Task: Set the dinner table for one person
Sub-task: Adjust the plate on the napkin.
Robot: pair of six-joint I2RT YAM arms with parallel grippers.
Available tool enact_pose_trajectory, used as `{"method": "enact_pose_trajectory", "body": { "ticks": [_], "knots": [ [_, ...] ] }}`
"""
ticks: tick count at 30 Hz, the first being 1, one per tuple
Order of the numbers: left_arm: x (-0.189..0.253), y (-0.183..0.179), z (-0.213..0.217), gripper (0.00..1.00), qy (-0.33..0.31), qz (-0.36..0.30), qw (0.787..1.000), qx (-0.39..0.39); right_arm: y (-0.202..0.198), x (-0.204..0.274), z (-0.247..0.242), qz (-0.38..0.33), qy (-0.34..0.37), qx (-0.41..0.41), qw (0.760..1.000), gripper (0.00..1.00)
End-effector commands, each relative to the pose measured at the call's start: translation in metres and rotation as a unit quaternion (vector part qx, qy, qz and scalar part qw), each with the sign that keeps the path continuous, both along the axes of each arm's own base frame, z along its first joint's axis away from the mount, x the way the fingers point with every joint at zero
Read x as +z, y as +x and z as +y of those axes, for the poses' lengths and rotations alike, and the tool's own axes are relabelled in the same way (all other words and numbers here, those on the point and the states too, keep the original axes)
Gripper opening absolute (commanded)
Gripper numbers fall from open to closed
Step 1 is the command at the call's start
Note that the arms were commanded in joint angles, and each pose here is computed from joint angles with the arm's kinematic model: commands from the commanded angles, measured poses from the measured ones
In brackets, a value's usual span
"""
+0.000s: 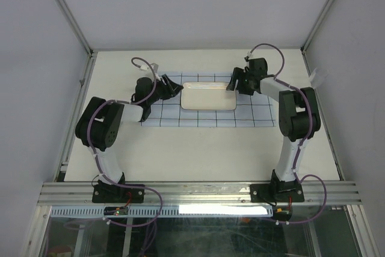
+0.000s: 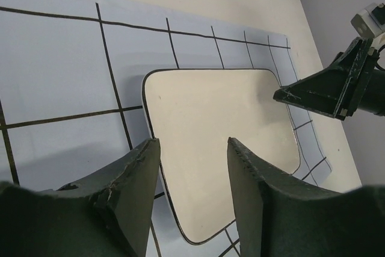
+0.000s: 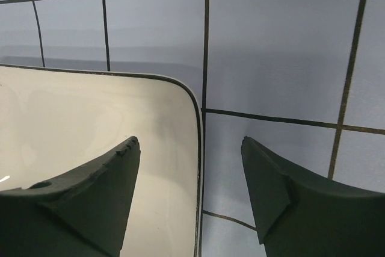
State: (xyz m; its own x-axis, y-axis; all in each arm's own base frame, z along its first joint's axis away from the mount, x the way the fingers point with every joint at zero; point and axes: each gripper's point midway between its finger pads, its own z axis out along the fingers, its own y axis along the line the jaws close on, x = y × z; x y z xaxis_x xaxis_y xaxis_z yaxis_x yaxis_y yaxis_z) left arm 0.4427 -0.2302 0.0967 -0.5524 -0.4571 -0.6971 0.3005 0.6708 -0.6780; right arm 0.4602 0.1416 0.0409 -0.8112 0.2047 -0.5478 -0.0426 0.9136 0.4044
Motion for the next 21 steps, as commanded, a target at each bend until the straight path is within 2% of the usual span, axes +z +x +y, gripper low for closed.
{"method": "enact_pose_trajectory", "body": {
  "ticks": [1, 12, 15, 19, 21],
  "knots": [
    [0.043, 0.011, 0.014, 0.49, 0.006, -0.061, 0.998, 0.018, 0.021, 0.059, -0.010, -0.070, -0.019, -0.008, 0.997, 0.71],
    [0.073, 0.012, 0.031, 0.52, 0.027, -0.088, 0.995, 0.033, 0.029, 0.099, -0.024, -0.097, -0.051, -0.014, 0.994, 0.73],
    [0.081, 0.012, 0.033, 0.60, 0.043, -0.086, 0.995, 0.031, 0.030, 0.109, -0.027, -0.106, -0.064, -0.013, 0.992, 0.73],
    [0.092, 0.011, 0.038, 0.62, 0.057, -0.095, 0.993, 0.037, 0.029, 0.123, -0.033, -0.114, -0.085, -0.013, 0.990, 0.73],
    [0.097, 0.009, 0.039, 0.67, 0.061, -0.099, 0.992, 0.038, 0.028, 0.130, -0.037, -0.120, -0.092, -0.014, 0.988, 0.73]
  ]
}}
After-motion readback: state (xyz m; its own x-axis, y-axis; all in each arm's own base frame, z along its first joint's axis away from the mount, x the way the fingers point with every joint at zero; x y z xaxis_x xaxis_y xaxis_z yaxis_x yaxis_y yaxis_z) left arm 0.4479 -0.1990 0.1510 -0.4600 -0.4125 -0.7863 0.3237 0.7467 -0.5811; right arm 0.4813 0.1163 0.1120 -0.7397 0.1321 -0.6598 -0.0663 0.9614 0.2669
